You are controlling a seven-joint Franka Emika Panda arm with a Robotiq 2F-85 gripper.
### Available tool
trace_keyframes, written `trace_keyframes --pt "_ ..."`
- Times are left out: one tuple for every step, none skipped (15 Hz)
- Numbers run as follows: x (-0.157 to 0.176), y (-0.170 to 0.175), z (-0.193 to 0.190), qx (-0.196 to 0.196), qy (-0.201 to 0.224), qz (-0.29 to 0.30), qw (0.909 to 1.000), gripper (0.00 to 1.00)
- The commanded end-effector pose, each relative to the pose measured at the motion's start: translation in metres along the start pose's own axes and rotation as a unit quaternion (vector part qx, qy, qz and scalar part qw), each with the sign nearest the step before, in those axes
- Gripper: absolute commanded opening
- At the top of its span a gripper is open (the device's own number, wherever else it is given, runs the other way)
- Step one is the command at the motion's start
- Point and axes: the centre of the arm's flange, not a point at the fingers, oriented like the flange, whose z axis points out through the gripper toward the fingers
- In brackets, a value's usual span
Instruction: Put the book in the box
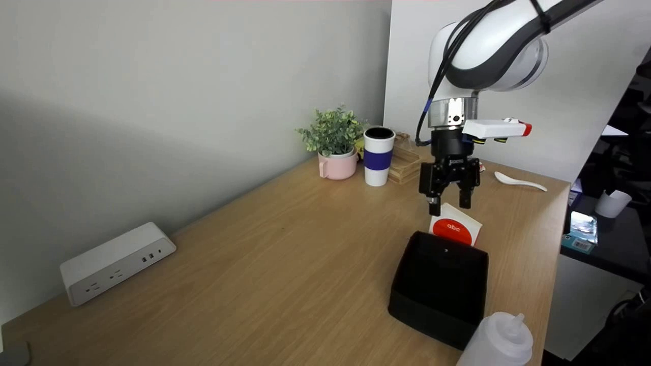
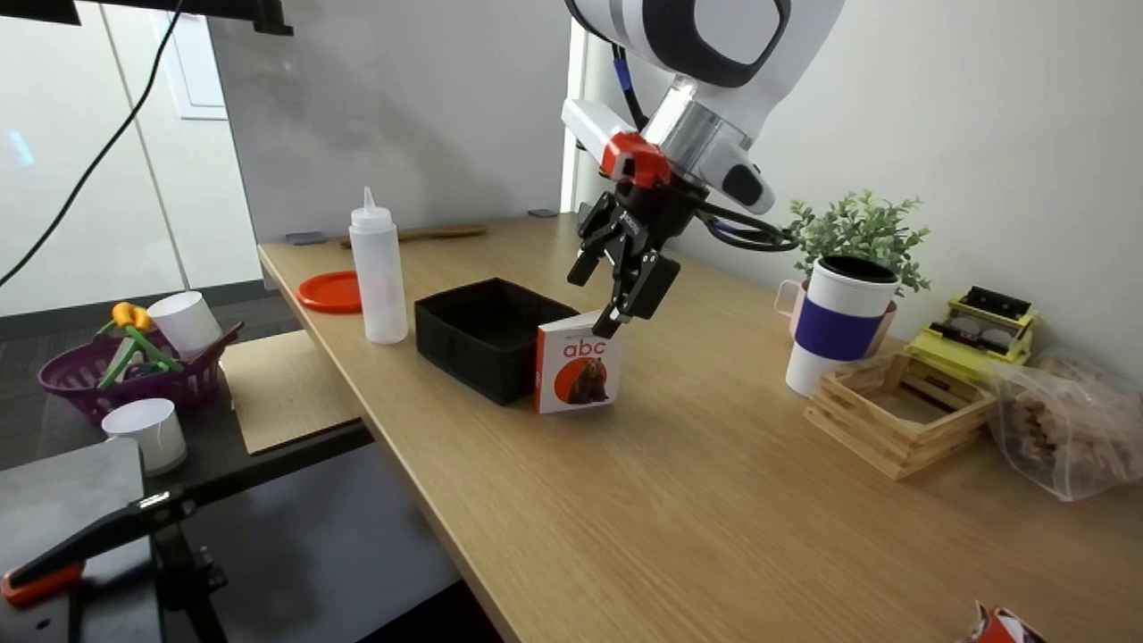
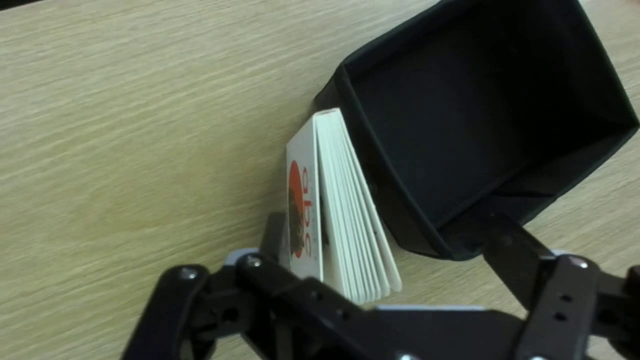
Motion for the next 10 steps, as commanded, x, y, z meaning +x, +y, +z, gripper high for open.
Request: trace_keyframes --pt "-0.004 0.004 0.010 0.008 -0.015 0.019 0.9997 1.00" --pt "-0.003 0.005 0.012 0.008 -0.018 0.022 0.9996 1.00" --pt "-0.002 0.006 0.015 0.007 -0.022 0.023 0.9995 1.00" --pt "-0.001 0.006 0.018 0.007 -0.025 0.024 0.9994 1.00" --pt "-0.001 0.006 0.020 0.007 -0.027 0.024 0.9993 1.00" --pt "0.000 0.006 0.022 0.006 -0.029 0.024 0.9993 1.00" --pt "0.000 0.007 0.024 0.005 -0.031 0.024 0.9992 1.00" --pt "0.001 0.007 0.027 0.005 -0.033 0.024 0.9992 0.98" --pt "0.001 0.008 0.030 0.004 -0.034 0.024 0.9991 0.74" --pt "0.001 0.009 0.032 0.004 -0.036 0.025 0.9990 0.74"
